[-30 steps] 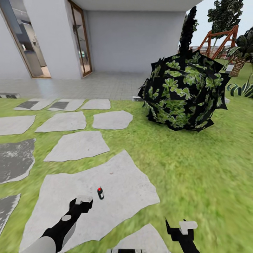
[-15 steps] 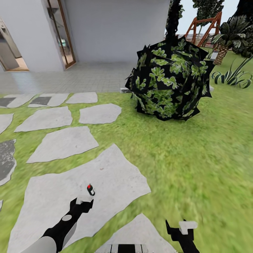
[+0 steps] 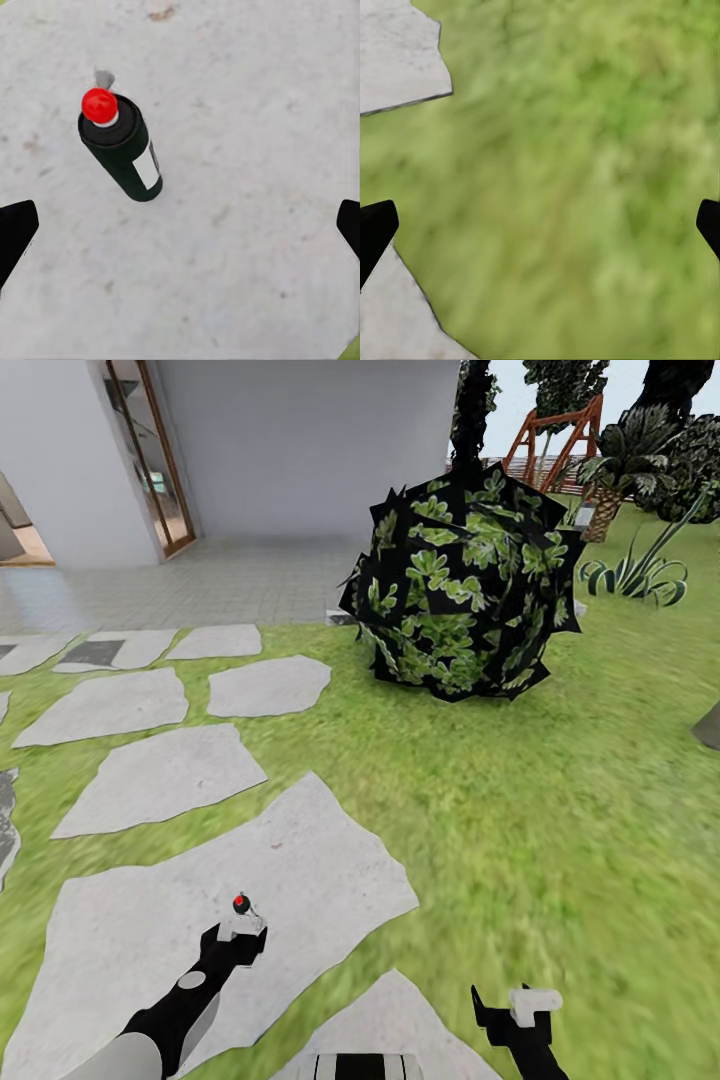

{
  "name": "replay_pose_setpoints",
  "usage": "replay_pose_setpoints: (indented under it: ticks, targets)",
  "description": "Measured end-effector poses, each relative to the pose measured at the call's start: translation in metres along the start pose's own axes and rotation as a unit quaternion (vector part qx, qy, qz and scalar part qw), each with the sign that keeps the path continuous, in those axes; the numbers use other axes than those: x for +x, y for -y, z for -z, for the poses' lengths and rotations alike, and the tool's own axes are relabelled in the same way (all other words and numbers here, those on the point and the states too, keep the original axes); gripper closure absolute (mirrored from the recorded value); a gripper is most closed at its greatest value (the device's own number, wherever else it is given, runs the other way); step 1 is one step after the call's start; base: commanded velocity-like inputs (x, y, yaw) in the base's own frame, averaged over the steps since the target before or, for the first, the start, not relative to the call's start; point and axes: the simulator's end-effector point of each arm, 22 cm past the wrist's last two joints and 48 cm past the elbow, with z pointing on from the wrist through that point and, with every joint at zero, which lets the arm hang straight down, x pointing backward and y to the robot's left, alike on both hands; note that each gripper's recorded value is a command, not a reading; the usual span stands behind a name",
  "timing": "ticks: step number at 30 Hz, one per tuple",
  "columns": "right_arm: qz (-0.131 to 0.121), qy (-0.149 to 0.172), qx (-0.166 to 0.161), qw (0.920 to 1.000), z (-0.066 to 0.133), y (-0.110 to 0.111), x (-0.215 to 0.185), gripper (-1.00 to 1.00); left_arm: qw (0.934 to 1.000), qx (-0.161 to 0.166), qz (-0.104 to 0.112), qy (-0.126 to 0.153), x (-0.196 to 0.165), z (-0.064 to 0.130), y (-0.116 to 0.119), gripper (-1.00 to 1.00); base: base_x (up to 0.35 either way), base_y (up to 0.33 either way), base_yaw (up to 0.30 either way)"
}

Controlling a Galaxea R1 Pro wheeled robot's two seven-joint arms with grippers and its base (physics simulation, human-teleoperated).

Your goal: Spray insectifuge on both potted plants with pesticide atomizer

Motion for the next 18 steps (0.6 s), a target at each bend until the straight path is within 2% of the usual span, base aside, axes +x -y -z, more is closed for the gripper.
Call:
replay_pose_setpoints:
  ticks: [3, 7, 12, 18]
  targets:
    - [0.000, 0.000, 0.000, 1.0000, 0.0000, 0.0000, 0.0001, -1.00, 0.9998, -0.004, 0.019, 0.001, -0.0003, -0.0001, -0.0022, -1.00, 0.160, 0.000, -0.001]
    - [0.000, 0.000, 0.000, 1.0000, -0.0001, -0.0001, 0.0002, -1.00, 0.9994, -0.008, 0.033, 0.000, 0.0010, 0.0002, -0.0047, -1.00, 0.047, 0.000, 0.000]
    - [0.000, 0.000, 0.001, 1.0000, -0.0001, 0.0001, 0.0002, -1.00, 0.9992, -0.010, 0.038, 0.000, 0.0012, 0.0002, -0.0064, -1.00, 0.011, 0.000, 0.033]
    - [0.000, 0.000, 0.001, 1.0000, -0.0002, 0.0001, 0.0002, -1.00, 0.9992, -0.010, 0.038, 0.000, 0.0011, 0.0001, -0.0062, -1.00, 0.002, 0.000, 0.193]
